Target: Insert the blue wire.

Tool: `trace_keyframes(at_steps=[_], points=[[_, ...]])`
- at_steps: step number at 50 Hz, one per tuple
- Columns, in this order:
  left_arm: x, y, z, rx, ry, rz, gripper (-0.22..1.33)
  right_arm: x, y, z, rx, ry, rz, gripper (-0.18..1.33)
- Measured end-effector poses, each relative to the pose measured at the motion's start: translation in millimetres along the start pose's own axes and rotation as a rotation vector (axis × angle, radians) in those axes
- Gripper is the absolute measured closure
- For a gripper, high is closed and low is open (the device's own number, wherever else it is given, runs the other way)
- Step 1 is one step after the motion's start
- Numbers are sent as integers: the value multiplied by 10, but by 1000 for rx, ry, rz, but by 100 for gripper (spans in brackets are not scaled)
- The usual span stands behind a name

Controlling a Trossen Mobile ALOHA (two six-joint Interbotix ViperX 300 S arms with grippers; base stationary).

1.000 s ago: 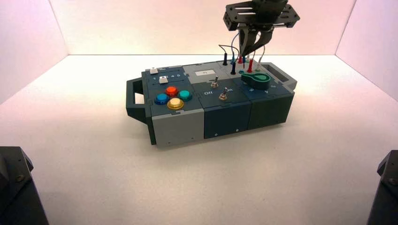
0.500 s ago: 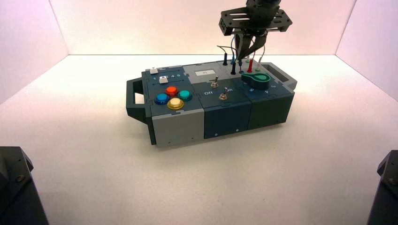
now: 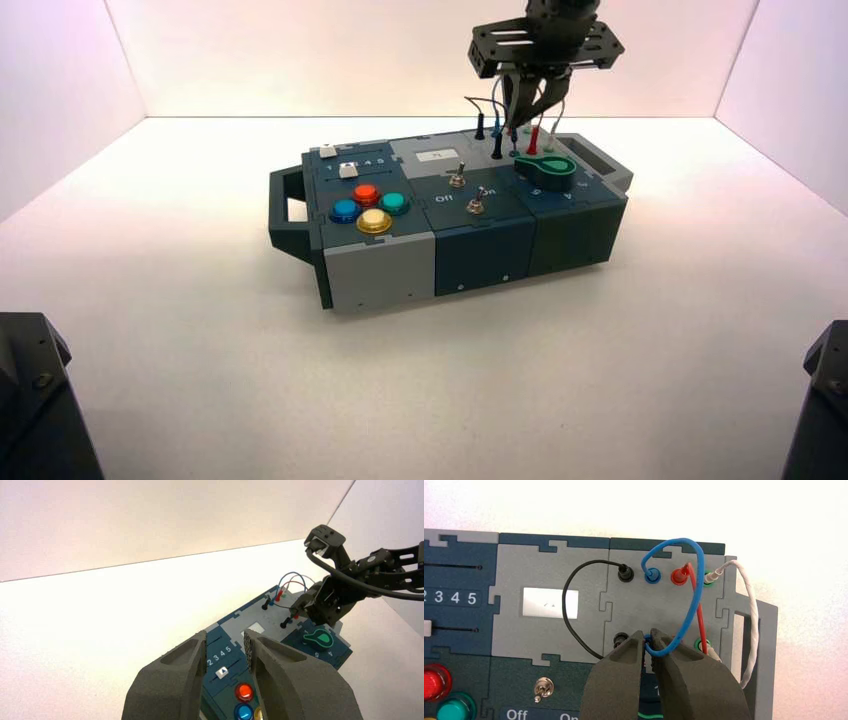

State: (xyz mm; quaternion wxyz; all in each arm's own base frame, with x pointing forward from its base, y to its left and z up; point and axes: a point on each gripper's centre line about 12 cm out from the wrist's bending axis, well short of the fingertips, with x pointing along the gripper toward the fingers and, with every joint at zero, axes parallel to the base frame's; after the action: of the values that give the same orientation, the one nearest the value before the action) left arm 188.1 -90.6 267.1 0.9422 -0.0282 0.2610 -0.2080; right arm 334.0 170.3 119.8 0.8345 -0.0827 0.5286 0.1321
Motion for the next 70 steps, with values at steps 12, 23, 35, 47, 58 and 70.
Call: trace_keyframes(at_steps=[12,23,35,47,58,70], points=[[-2,-2,6,-3,-2,-1,27,15,-4,-18,0,13,-4,115],[0,0,0,-2,0,0,27,57,-12,-57,-1,47,-13,115],[-2,-2,6,-1,-2,-1,27,88,-11,-67,-2,58,-16,115],[-2,-1,8,0,-3,0,27,170,-20,-97,5,87,-21,115],[2,-1,4,0,0,0,27,275,-16,-128,4,113,-24,115],[2,-1,4,-1,0,-1,27,271,-14,-111,5,109,-24,115]])
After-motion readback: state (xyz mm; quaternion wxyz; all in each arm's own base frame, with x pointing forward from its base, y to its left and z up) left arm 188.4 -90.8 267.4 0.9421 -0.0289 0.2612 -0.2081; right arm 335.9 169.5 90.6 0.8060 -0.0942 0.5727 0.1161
